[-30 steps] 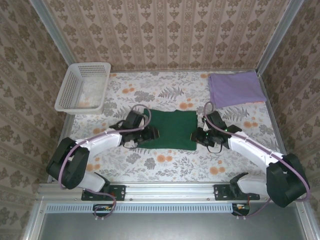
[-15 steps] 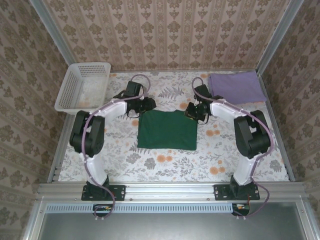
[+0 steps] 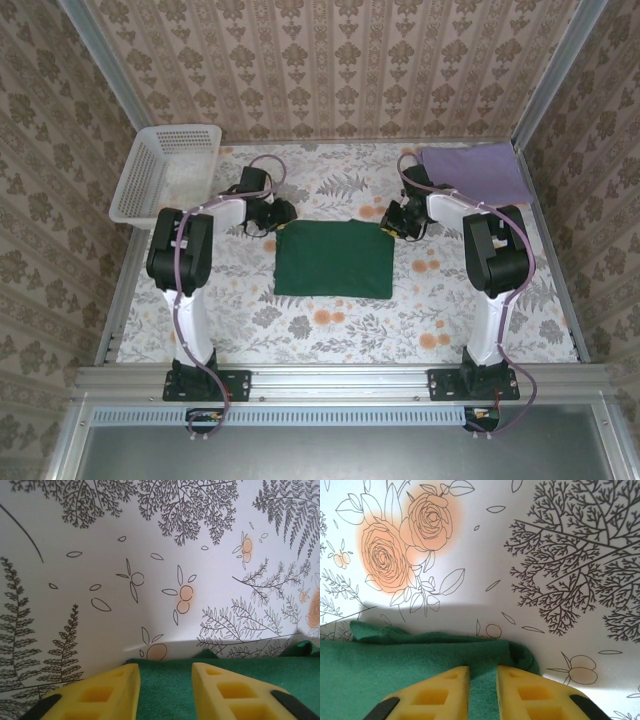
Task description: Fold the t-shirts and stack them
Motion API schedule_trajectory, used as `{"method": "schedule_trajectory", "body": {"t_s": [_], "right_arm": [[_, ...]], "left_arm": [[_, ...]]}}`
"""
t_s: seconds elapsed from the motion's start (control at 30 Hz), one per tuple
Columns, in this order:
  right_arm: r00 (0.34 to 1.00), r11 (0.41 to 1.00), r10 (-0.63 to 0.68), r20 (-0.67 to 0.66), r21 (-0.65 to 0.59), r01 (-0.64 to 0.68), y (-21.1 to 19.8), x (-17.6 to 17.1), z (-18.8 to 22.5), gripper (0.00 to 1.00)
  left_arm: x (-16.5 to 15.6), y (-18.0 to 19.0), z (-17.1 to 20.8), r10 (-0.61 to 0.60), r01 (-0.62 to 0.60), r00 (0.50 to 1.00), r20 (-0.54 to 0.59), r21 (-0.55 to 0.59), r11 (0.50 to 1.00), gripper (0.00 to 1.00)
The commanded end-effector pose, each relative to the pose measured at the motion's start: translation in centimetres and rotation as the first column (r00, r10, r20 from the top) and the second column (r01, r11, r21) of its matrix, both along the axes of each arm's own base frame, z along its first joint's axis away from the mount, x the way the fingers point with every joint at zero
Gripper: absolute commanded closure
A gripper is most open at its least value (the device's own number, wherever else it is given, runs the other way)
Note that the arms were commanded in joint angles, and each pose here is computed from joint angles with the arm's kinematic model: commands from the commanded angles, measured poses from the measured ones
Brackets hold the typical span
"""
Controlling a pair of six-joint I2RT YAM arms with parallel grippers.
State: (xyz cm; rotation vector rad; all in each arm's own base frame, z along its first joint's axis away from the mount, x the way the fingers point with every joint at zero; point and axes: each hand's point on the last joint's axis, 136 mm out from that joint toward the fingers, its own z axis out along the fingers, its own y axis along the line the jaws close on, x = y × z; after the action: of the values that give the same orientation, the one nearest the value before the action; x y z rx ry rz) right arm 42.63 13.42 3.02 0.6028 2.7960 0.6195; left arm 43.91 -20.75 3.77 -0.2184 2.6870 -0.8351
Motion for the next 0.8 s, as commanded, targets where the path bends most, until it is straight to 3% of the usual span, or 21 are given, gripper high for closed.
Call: {"method": "schedule_trajectory", "body": {"t_s": [0.0, 0.23, 0.33, 0.6, 0.77], "right_arm": [[0.997, 1.000, 0.004, 0.078, 0.001, -0.004, -0.5, 0.0, 3.1, 0.67], [0.979, 0.992, -0.009, 0.203, -0.119, 0.034, -3.8, -3.6, 5.1, 0.23], [0.980, 0.989, 0.065, 0.186, -0.145, -0.038, -3.9, -5.3, 4.2, 0.22], [0.985, 0.986, 0.134, 0.106, -0.115, -0.122, -1.8, -6.9, 1.4, 0.21], [0.982, 0.979, 0.161, 0.099, -0.142, -0.146, -0.9, -6.8, 0.7, 0.22]], "left_arm": [[-0.3, 0.6, 2.3, -0.003, 0.003, 0.999, 0.045, 0.004, 1.000, 0.59], [-2.2, 2.4, 9.0, 0.069, -0.097, 0.971, 0.231, 0.111, 0.989, 0.18], [-4.5, 3.2, 10.8, 0.075, -0.144, 0.948, 0.311, 0.203, 0.968, 0.02], [-12.3, 3.9, 9.9, 0.010, -0.130, 0.938, 0.346, 0.326, 0.937, 0.00], [-14.2, 6.0, 9.7, 0.001, -0.157, 0.913, 0.407, 0.348, 0.924, 0.00]]}}
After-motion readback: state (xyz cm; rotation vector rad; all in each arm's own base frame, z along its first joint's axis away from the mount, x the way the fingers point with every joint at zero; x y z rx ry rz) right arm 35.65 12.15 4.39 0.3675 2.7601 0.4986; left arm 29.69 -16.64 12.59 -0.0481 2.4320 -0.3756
